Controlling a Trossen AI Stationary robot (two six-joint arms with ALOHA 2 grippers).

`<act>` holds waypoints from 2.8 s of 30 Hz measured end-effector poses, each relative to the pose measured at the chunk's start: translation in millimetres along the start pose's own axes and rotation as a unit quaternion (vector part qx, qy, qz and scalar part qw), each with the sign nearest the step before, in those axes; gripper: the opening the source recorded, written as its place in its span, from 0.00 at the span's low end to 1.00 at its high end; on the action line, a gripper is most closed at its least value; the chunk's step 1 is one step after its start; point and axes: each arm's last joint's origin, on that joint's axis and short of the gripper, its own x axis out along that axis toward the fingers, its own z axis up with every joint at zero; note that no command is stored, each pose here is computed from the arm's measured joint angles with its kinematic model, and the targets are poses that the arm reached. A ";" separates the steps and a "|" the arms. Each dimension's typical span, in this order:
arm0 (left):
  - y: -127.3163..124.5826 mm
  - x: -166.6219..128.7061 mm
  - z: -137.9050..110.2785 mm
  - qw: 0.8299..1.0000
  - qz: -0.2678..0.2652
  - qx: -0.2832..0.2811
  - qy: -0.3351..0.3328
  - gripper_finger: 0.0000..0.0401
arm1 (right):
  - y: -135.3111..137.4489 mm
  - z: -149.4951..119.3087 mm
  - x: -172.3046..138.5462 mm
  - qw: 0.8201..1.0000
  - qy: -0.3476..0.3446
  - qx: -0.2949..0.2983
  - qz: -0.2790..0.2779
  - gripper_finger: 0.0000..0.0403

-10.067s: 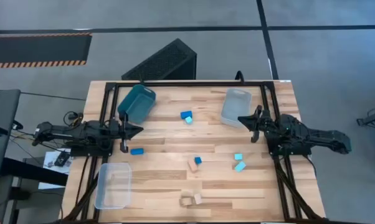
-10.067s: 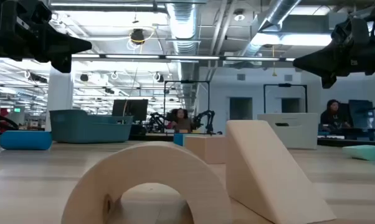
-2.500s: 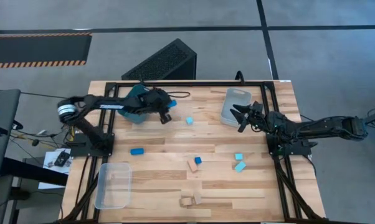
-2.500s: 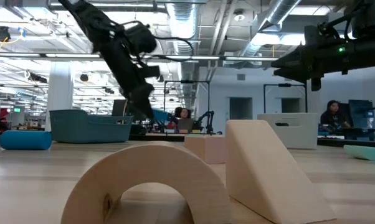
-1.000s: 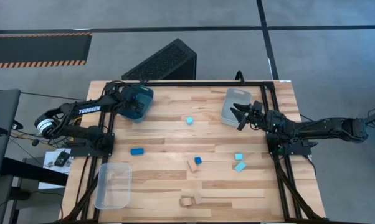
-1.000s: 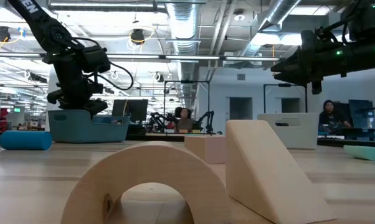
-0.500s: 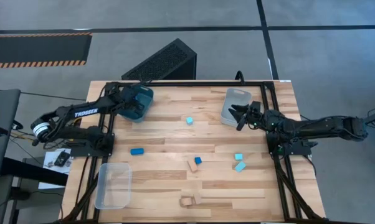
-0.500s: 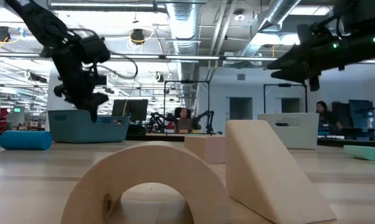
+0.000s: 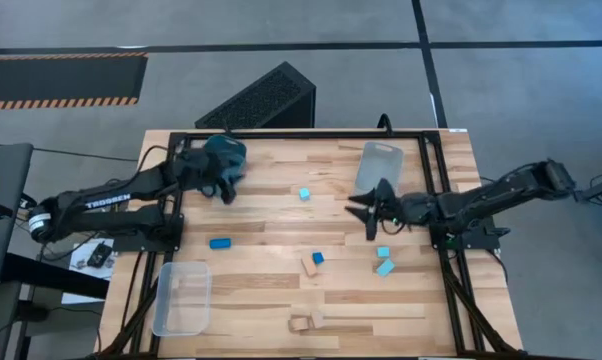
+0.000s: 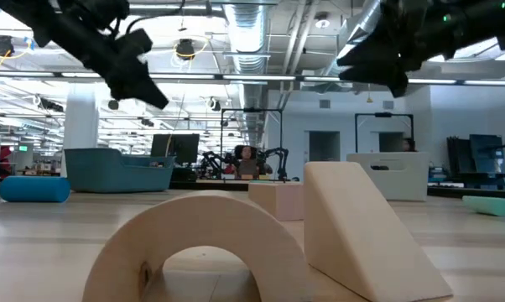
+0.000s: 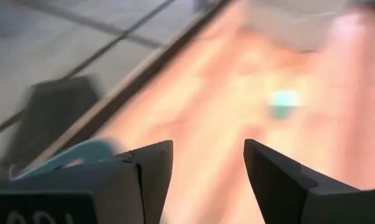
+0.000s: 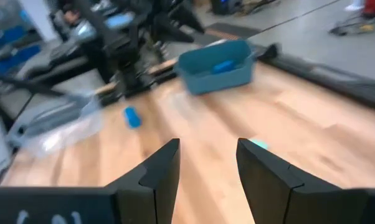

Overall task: Sort & place blocks by color
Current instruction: Put the right blue block into the blue bin

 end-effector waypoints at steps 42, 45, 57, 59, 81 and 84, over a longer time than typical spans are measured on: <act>-193.3 33.5 -62.3 0.987 -0.158 0.021 -0.030 0.56 | 54.0 -105.9 116.9 0.915 0.328 -0.206 0.117 0.64; -193.4 33.4 -61.9 0.987 -0.158 0.019 -0.031 0.58 | 52.9 -105.4 117.4 0.914 0.329 -0.206 0.117 0.64; -194.6 32.8 -61.3 0.984 -0.172 0.018 -0.031 0.60 | 51.8 -108.8 123.8 0.920 0.309 -0.210 0.122 0.54; -194.9 32.5 -61.5 0.984 -0.173 0.019 -0.031 0.60 | 51.7 -109.0 123.8 0.919 0.310 -0.210 0.121 0.52; -200.9 27.4 -43.4 0.964 -0.182 0.134 -0.139 0.60 | 72.8 -39.4 101.7 0.948 0.199 -0.143 0.205 0.39; -205.8 24.1 -30.8 0.948 -0.182 0.185 -0.186 0.60 | 80.8 -28.7 100.6 0.942 0.163 -0.115 0.270 0.39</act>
